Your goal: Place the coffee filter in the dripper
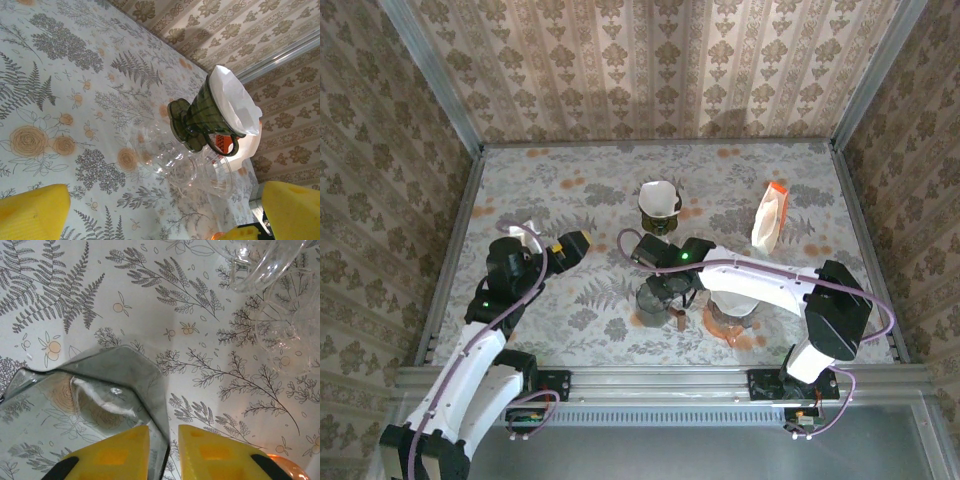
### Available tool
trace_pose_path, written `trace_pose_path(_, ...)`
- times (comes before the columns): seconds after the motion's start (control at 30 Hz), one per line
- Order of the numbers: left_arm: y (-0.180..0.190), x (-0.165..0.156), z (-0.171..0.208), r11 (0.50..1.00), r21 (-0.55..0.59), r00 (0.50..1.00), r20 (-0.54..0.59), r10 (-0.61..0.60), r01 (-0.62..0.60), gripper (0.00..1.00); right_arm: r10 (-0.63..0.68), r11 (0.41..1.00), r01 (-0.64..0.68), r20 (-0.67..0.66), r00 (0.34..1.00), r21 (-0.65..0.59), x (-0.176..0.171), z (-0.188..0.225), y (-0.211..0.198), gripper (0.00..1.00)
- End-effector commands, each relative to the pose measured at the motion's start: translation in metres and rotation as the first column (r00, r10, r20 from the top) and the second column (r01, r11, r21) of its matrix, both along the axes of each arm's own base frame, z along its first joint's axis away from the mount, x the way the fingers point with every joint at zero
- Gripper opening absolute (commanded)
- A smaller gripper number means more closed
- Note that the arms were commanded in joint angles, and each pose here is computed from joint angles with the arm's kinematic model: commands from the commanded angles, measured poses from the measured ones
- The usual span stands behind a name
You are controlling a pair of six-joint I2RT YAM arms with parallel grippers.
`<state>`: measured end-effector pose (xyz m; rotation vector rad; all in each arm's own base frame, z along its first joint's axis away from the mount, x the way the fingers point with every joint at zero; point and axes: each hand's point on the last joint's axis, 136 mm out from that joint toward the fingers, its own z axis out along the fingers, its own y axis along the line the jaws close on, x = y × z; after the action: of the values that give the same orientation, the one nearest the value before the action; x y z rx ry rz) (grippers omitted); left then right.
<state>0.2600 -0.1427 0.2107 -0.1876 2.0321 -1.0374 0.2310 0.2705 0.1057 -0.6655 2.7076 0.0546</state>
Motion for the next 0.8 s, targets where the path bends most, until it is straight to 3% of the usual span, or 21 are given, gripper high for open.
trace_pose_path(0.0, -0.001, 0.000, 0.002, 1.000, 0.008, 1.000, 0.024, -0.016, 0.016, 1.00, -0.004, 1.000, 0.004, 0.029, 1.000, -0.001, 0.003, 0.005, 0.001, 0.26)
trace_pose_path(0.1, 0.000, 0.000, 0.002, 1.000, 0.007, 1.000, 0.023, -0.014, 0.014, 1.00, -0.007, 1.000, 0.005, 0.059, 0.998, 0.030, 0.005, 0.019, 0.002, 0.30)
trace_pose_path(0.3, 0.000, 0.001, 0.002, 1.000, 0.005, 1.000, 0.024, -0.013, 0.013, 1.00, -0.032, 0.994, 0.013, 0.187, 0.982, 0.105, 0.012, 0.067, -0.008, 0.46)
trace_pose_path(0.47, 0.000, 0.001, 0.003, 1.000, 0.000, 1.000, 0.025, -0.012, 0.012, 1.00, -0.124, 0.981, 0.075, 0.288, 0.949, 0.176, 0.022, 0.117, -0.039, 0.51)
trace_pose_path(0.6, 0.000, 0.001, 0.002, 1.000, -0.002, 1.000, 0.024, -0.009, 0.009, 1.00, -0.255, 0.950, 0.196, 0.243, 0.936, 0.244, 0.041, 0.120, -0.075, 0.56)
trace_pose_path(0.77, -0.001, 0.003, -0.001, 1.000, -0.010, 1.000, 0.019, -0.008, 0.008, 1.00, -0.392, 0.872, 0.350, 0.058, 0.918, 0.342, 0.077, 0.099, -0.106, 0.64)
